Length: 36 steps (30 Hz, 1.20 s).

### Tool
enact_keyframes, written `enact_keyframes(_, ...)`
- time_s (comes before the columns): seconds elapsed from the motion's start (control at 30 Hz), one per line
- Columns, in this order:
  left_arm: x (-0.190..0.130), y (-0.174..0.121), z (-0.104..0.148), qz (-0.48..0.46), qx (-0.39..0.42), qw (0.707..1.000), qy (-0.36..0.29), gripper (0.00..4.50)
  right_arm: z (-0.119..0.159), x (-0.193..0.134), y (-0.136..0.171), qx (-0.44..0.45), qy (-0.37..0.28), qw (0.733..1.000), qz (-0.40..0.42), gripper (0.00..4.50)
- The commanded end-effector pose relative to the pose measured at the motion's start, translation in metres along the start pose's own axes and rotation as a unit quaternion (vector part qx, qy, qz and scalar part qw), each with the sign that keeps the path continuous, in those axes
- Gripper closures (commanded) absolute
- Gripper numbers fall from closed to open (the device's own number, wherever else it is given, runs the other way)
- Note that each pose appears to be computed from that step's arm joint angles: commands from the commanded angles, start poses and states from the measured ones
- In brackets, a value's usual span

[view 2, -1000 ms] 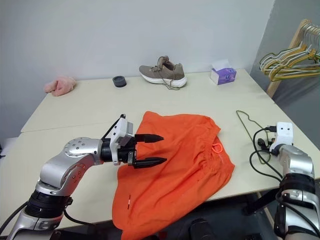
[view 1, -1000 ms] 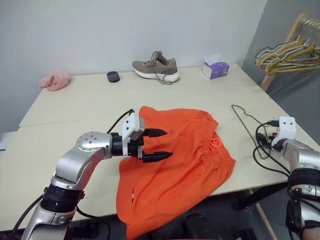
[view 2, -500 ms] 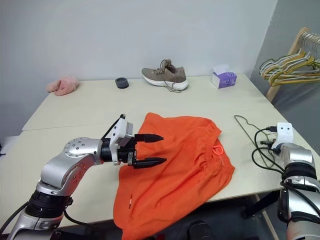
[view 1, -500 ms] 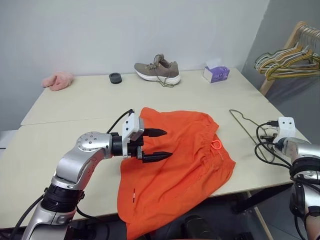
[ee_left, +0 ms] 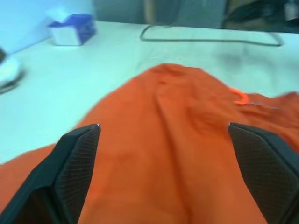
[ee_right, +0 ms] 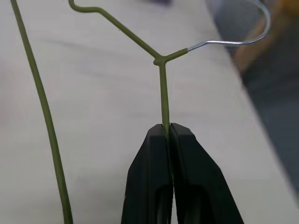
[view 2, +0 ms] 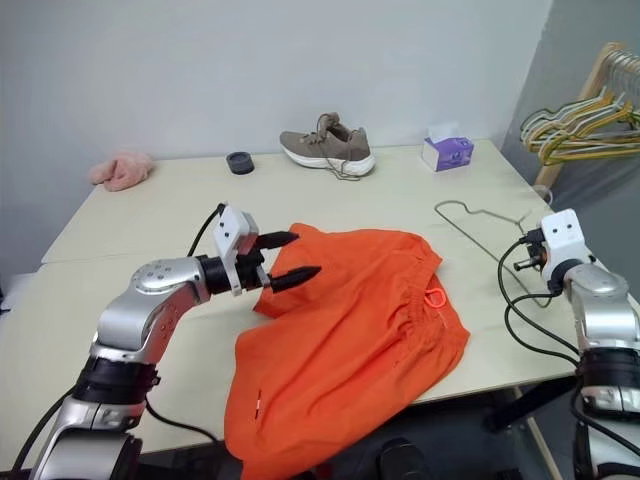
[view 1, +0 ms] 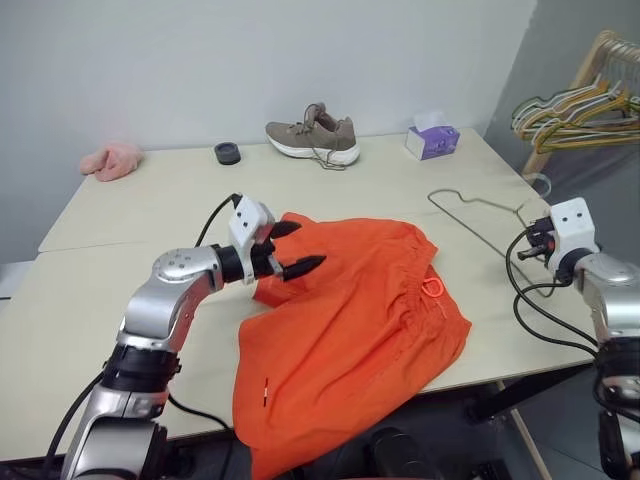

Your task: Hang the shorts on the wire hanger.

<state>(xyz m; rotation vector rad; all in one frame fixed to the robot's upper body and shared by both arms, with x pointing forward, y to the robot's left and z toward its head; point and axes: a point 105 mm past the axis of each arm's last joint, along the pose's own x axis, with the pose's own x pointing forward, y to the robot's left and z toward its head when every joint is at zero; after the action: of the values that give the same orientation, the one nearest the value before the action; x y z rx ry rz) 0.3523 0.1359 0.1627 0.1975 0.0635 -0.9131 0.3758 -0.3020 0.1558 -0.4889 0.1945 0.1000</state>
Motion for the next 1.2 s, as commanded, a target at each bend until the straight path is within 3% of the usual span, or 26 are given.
enact_keyframes(0.03, -0.004, 0.025, 0.019, 0.051, 0.016, 0.998, -0.024, 0.01, 0.046, -0.010, 0.014, -0.092, -0.085, 0.992, 0.024, 4.50)
enact_keyframes(0.17, -0.005, 0.021, 0.030, -0.003, -0.021, 0.999, -0.030, 0.01, 0.082, -0.020, 0.046, -0.224, -0.162, 0.958, 0.075, 4.50)
enact_keyframes(0.3, -0.010, 0.003, 0.025, -0.089, -0.048, 0.995, 0.006, 0.01, 0.106, -0.031, 0.084, -0.318, -0.231, 0.909, 0.136, 4.50)
enact_keyframes(0.53, -0.011, 0.005, 0.011, -0.103, -0.032, 0.992, 0.059, 0.01, 0.134, -0.043, 0.122, -0.377, -0.317, 0.849, 0.194, 4.50)
enact_keyframes(0.73, -0.015, -0.012, -0.007, -0.151, -0.040, 0.983, 0.098, 0.01, 0.149, -0.050, 0.135, -0.390, -0.357, 0.822, 0.214, 4.50)
enact_keyframes(1.0, -0.017, -0.026, -0.012, -0.189, -0.054, 0.975, 0.104, 0.01, 0.160, -0.059, 0.148, -0.391, -0.390, 0.801, 0.233, 4.50)
enact_keyframes(1.1, -0.017, -0.025, -0.013, -0.184, -0.054, 0.976, 0.104, 0.61, 0.161, -0.059, 0.149, -0.390, -0.393, 0.799, 0.235, 4.50)
enact_keyframes(1.2, -0.018, -0.027, -0.012, -0.187, -0.059, 0.975, 0.104, 1.51, 0.162, -0.060, 0.152, -0.384, -0.397, 0.800, 0.236, 4.50)
